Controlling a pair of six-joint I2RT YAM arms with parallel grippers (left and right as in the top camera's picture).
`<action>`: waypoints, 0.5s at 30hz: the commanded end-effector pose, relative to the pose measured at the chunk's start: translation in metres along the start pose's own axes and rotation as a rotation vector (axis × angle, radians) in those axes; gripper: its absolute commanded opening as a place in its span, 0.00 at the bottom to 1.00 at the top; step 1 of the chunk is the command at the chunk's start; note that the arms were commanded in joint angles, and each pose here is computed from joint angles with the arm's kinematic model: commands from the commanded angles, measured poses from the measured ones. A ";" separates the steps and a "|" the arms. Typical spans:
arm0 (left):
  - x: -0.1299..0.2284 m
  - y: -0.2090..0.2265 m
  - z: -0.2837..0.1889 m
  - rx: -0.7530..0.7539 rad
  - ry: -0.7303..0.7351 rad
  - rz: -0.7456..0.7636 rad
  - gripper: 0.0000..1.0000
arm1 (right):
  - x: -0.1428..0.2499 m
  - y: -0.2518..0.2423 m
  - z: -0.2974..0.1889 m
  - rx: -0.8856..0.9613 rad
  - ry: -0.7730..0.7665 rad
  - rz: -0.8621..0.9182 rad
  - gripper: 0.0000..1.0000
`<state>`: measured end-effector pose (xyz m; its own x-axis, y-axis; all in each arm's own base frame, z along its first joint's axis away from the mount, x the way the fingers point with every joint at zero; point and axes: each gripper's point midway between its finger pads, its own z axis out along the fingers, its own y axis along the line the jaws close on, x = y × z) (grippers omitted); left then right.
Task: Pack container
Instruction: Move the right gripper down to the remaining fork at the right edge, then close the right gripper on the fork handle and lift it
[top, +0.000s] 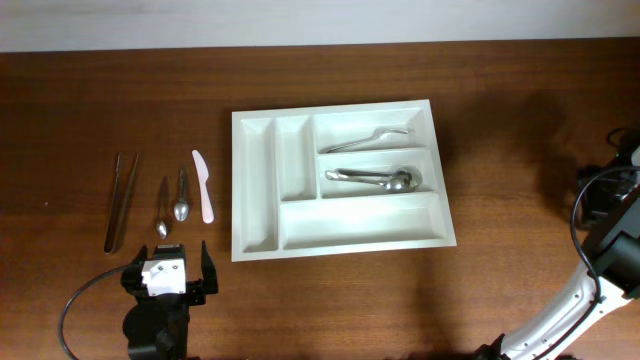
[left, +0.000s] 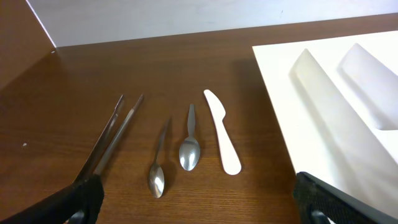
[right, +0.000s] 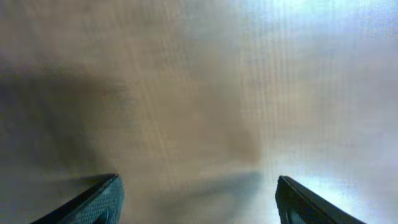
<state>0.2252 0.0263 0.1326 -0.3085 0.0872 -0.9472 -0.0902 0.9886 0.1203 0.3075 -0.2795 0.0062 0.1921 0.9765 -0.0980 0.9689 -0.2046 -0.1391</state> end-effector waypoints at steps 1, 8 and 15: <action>0.002 0.000 0.001 -0.003 0.000 0.018 0.99 | -0.040 -0.006 -0.026 0.063 -0.166 -0.038 0.79; 0.002 0.000 0.001 -0.004 0.000 0.018 0.99 | -0.077 -0.034 -0.063 0.084 -0.154 0.048 0.79; 0.002 0.000 0.001 -0.004 0.000 0.018 0.99 | -0.130 -0.086 -0.051 0.113 -0.107 0.060 0.80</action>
<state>0.2252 0.0263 0.1326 -0.3084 0.0872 -0.9472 -0.0898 0.9887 0.1202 0.2286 -0.3666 0.0759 0.2455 0.9483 -0.2012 0.9304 -0.2888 -0.2258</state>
